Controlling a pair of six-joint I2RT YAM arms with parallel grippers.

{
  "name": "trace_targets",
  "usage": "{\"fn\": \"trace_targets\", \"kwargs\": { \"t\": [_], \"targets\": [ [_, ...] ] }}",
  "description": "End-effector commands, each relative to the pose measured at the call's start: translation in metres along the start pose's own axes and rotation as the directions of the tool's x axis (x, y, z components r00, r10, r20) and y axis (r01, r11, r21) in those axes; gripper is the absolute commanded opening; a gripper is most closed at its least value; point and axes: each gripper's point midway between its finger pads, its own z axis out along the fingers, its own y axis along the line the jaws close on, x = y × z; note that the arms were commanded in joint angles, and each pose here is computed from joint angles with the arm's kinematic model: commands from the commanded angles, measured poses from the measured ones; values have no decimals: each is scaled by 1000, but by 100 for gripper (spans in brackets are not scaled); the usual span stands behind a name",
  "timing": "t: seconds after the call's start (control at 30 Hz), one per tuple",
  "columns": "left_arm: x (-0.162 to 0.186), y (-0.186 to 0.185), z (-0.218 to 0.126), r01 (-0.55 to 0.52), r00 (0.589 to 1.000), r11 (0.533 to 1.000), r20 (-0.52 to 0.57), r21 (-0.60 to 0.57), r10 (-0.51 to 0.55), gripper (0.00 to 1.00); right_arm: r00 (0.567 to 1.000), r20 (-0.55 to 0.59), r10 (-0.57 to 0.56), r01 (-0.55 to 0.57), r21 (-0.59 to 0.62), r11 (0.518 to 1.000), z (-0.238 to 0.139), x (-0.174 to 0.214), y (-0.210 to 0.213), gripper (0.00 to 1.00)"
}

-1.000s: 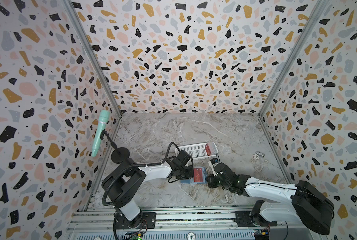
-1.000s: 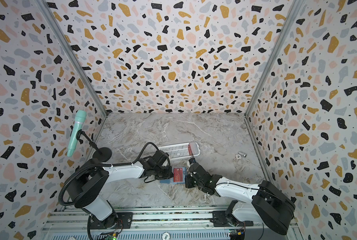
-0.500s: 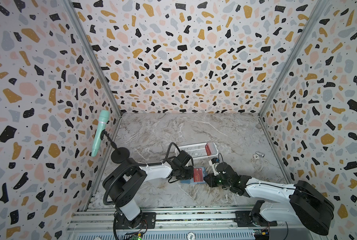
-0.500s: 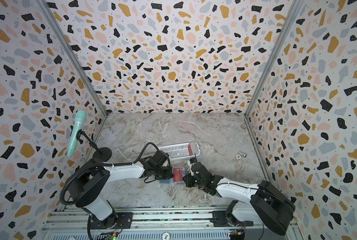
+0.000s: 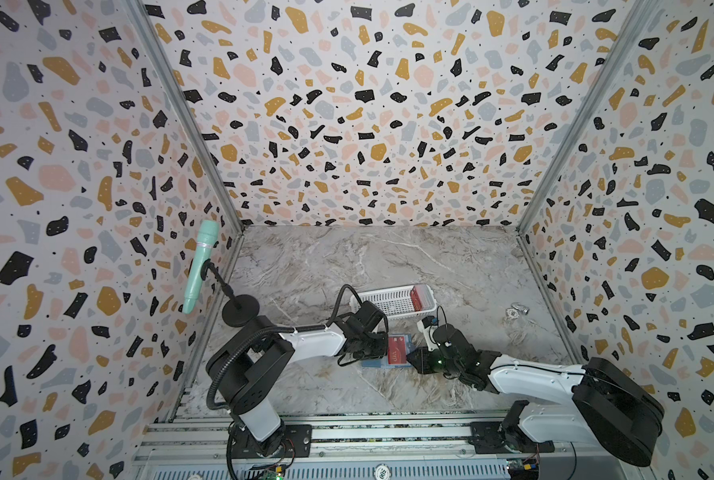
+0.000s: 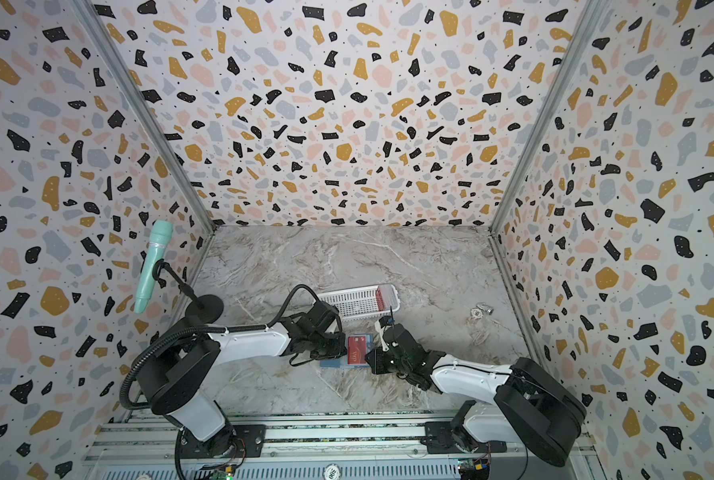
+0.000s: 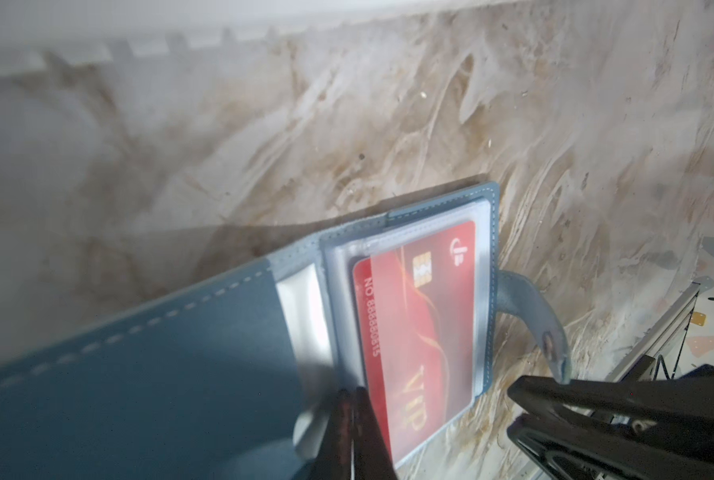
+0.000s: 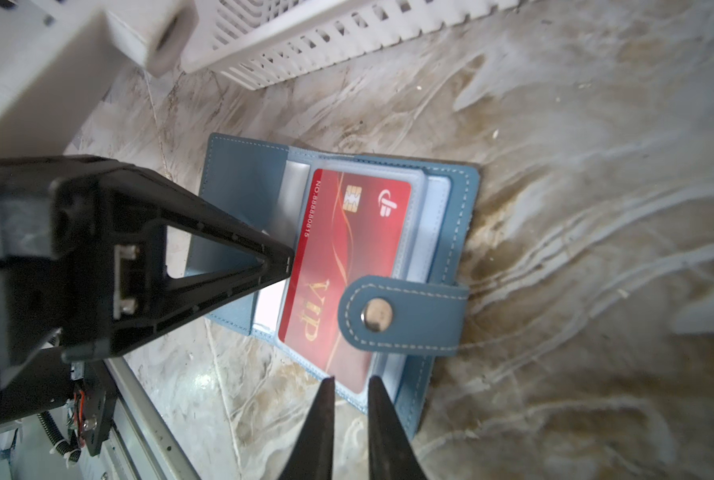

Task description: Put the credit cards into the card holder

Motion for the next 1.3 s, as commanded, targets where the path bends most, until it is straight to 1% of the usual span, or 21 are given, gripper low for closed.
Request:
{"fn": "trace_targets", "kwargs": {
  "t": [0.0,0.13,0.23,0.37,0.73,0.9,1.13,1.27],
  "targets": [
    [-11,-15,-15,-21,999,1000,43,19,20,7,1000,10,9,-9,4,1000,-1,-1,-2,18],
    [-13,-19,-16,-24,999,999,46,31,23,8,1000,9,9,-9,4,1000,-2,0,-3,18],
    [-11,-19,-12,-19,999,999,34,42,18,12,1000,8,8,-8,4,1000,-2,1,-3,18],
    [-7,-17,-6,-18,1000,999,17,42,17,13,1000,8,9,-9,6,1000,-1,1,-3,18],
    [1,-5,3,-12,1000,1000,-4,7,12,10,1000,11,11,-11,-4,1000,-2,-1,-2,19],
    [2,0,4,-10,1000,1000,-6,-16,10,9,1000,15,15,-15,-25,1000,-1,-2,1,21],
    [4,2,7,-11,1000,1000,-11,-22,11,8,1000,18,21,-20,-57,998,0,-6,6,22],
    [5,2,7,-12,1000,1000,-15,-21,12,8,1000,13,21,-21,-56,998,3,-6,6,22]
  ]
}}
